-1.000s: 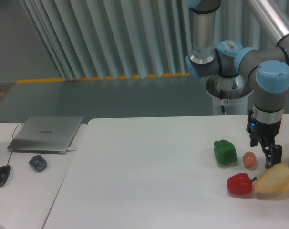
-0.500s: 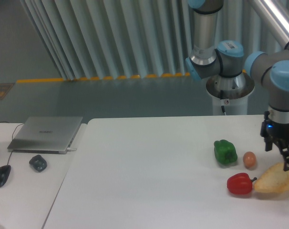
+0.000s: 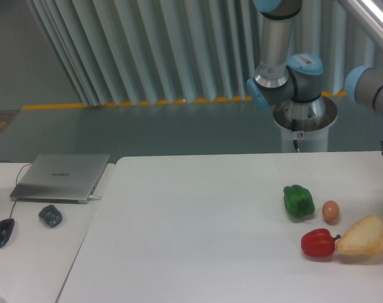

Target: Place the yellow pepper on the table

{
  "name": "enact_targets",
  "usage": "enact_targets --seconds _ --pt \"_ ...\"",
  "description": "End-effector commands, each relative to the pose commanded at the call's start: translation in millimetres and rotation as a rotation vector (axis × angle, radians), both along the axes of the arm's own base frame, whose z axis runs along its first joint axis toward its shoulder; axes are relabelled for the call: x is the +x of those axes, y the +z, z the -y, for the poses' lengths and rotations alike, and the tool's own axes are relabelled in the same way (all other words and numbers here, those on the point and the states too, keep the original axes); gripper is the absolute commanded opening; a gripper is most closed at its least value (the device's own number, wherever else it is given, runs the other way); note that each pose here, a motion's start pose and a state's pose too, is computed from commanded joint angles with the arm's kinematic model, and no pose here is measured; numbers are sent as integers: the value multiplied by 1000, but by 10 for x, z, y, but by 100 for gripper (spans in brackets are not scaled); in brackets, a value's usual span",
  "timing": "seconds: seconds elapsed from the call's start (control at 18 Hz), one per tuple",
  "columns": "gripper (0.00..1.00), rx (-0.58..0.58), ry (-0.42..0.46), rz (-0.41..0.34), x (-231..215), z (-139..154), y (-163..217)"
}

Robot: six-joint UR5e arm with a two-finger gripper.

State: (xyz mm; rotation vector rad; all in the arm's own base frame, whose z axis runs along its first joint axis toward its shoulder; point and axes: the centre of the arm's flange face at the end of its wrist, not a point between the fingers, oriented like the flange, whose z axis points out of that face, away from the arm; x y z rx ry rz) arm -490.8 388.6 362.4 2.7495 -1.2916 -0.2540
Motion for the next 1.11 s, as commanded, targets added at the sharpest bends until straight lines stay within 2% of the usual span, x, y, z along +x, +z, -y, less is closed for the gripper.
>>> enact_targets --seconds 0.17,0.33,0.39,0.56,0.72,1.11 --pt "100 -16 -60 4 -248 302 -11" --pt "100 -23 13 38 -421 528 -220" --pt "100 -14 55 45 -530 699 -229" --pt "100 73 101 109 -638 926 -315" --pt "100 60 111 148 -617 973 -365" --pt "100 45 127 181 -698 1140 -478"
